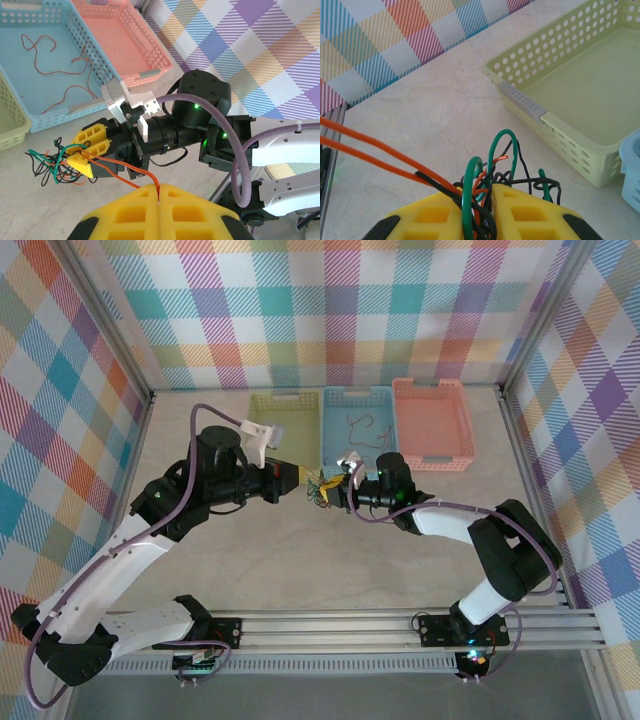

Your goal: Untangle the cables

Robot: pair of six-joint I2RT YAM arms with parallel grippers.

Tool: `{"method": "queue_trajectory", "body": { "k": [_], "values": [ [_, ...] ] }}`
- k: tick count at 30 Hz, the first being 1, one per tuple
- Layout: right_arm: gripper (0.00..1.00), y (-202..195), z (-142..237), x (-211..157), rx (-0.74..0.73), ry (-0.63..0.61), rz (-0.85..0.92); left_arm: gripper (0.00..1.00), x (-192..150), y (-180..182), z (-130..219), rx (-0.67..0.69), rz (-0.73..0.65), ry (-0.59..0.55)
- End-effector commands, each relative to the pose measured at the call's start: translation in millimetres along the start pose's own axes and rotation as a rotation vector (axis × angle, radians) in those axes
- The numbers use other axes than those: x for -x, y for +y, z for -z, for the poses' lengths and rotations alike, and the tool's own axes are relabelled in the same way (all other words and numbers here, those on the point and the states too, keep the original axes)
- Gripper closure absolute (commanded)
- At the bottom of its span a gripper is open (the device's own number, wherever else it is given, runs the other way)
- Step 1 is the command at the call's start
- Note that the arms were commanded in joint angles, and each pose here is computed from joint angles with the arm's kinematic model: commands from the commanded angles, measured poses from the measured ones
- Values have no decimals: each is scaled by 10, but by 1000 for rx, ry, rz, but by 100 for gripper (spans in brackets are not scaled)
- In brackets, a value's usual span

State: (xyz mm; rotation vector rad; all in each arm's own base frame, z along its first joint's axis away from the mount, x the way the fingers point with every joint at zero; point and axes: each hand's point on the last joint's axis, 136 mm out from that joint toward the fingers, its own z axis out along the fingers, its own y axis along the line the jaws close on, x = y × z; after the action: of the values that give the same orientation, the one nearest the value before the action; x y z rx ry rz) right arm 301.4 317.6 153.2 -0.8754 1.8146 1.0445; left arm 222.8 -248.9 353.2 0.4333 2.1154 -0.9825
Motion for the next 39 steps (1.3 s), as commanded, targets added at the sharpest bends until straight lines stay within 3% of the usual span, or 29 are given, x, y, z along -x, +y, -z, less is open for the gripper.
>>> {"method": "queue_trajectory", "body": {
  "k": [1, 23, 33, 39],
  "values": [
    [81, -148, -48, -199, -57, 79, -31, 100, 281, -275, 332, -63, -59, -112],
    [81, -207, -101, -246, -70, 117, -48, 100, 750, -476, 981, -20, -114, -299],
    [81, -195, -98, -257, -64, 121, -50, 100, 691, -369, 924, 18, -111, -292],
    [74, -55, -61, -185, 1, 79, -22, 100, 506, -223, 738, 44, -96, -233]
  ]
}}
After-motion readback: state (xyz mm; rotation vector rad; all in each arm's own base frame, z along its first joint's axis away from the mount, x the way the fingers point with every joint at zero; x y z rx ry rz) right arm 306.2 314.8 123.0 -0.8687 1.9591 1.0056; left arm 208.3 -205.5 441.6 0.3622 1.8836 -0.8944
